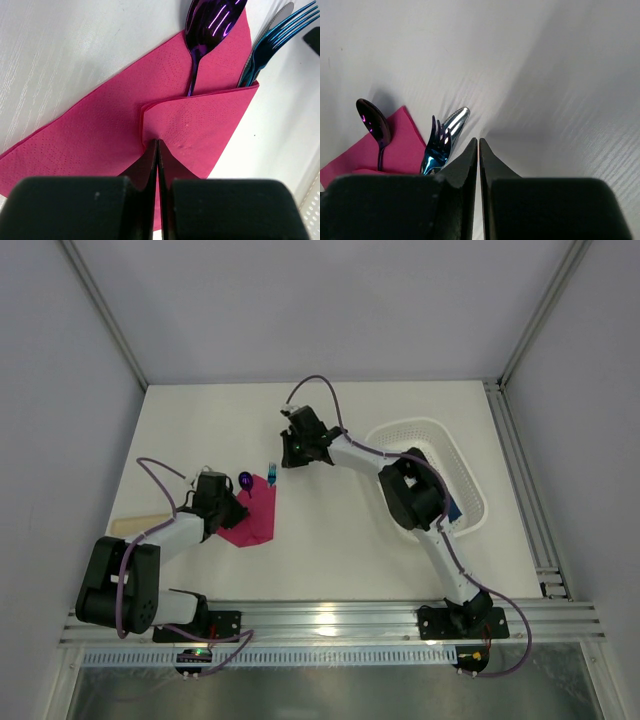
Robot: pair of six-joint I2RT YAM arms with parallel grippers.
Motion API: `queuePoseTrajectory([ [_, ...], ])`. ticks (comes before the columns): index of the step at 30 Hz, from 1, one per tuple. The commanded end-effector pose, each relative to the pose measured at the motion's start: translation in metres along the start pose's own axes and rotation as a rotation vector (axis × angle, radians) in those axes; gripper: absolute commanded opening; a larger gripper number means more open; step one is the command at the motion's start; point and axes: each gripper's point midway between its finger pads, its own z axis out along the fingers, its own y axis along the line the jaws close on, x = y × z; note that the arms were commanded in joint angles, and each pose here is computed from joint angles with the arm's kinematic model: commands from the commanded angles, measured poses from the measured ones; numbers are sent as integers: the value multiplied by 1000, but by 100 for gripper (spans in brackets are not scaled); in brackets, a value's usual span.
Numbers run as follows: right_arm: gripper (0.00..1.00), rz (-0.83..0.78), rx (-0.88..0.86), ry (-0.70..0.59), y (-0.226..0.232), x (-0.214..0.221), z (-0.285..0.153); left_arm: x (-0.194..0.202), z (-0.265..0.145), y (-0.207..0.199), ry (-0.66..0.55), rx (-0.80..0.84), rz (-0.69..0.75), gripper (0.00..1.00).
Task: Place the utensils on the paper napkin and roll it up
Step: Adjust the utensils on the napkin.
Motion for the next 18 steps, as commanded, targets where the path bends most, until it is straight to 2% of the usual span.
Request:
queuePoseTrajectory([
  [1, 7, -8, -6, -22, 7, -8, 1, 16, 0, 27, 54, -84, 31, 0],
  [11, 7, -33, -76, 43, 38, 18, 23, 18, 0, 27, 57, -79, 28, 0],
  [18, 7, -20, -184, -3, 72, 3, 20, 18, -1, 28, 54, -84, 28, 0],
])
